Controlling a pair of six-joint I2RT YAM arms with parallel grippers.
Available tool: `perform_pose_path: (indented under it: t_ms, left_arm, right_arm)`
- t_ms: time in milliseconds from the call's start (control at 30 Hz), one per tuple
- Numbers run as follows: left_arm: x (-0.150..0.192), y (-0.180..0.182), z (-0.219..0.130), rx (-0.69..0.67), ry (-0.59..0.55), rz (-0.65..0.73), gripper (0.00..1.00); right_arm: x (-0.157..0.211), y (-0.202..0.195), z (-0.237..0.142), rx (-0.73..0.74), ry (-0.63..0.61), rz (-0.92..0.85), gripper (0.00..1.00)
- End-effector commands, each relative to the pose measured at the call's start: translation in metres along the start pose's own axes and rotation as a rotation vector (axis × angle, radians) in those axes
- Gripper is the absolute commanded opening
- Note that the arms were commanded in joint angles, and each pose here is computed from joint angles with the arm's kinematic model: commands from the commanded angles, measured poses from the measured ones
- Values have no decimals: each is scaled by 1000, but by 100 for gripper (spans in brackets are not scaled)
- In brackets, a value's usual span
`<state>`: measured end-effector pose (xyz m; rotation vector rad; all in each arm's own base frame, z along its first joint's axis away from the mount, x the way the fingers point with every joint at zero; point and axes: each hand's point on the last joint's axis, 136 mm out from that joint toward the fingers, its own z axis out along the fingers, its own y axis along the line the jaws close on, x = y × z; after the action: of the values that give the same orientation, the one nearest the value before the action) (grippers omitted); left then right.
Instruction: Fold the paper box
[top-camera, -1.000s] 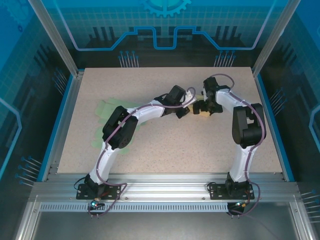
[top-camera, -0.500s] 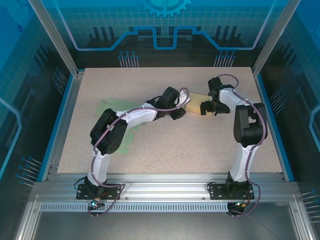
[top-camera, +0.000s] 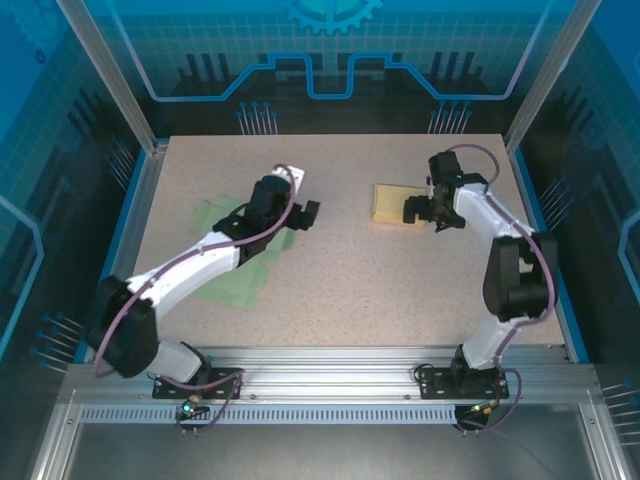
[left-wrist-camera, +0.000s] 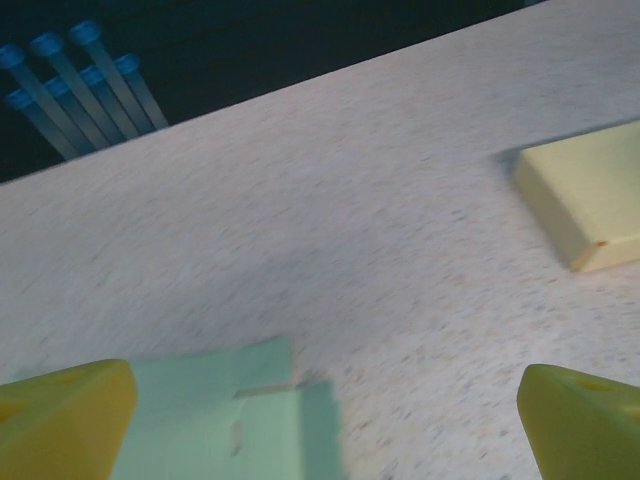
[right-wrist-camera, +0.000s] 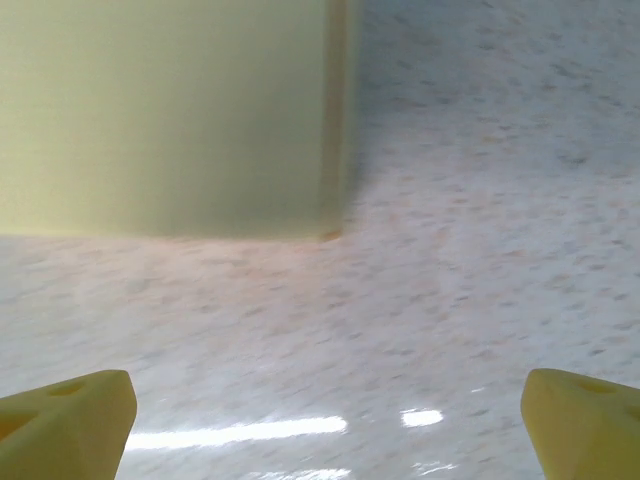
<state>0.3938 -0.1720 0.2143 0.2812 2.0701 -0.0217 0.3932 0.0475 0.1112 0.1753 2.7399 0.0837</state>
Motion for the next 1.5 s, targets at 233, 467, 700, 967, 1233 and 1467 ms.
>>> perform_pose_path:
  t_ms: [233, 467, 700, 967, 1233, 1467]
  left_arm:
    - [86, 100, -83, -345, 6, -363, 99]
    - [116, 110, -118, -310, -79, -467, 99]
    - [135, 115, -137, -285, -124, -529, 99]
    - [144, 116, -142, -283, -112, -537, 99]
    - [145, 114, -140, -273, -111, -540, 99]
    - [137, 110, -138, -244, -131, -548, 99]
  right_arm:
    - [53, 195, -44, -550, 50, -79, 98]
    - [78, 290, -24, -554, 123, -206, 76]
    - [88, 334, 21, -490, 168, -239, 55]
    - [80, 337, 72, -396, 172, -221, 51]
    - [73, 339, 109, -394, 192, -174, 47]
    - [64, 335, 120, -428, 186, -194, 3]
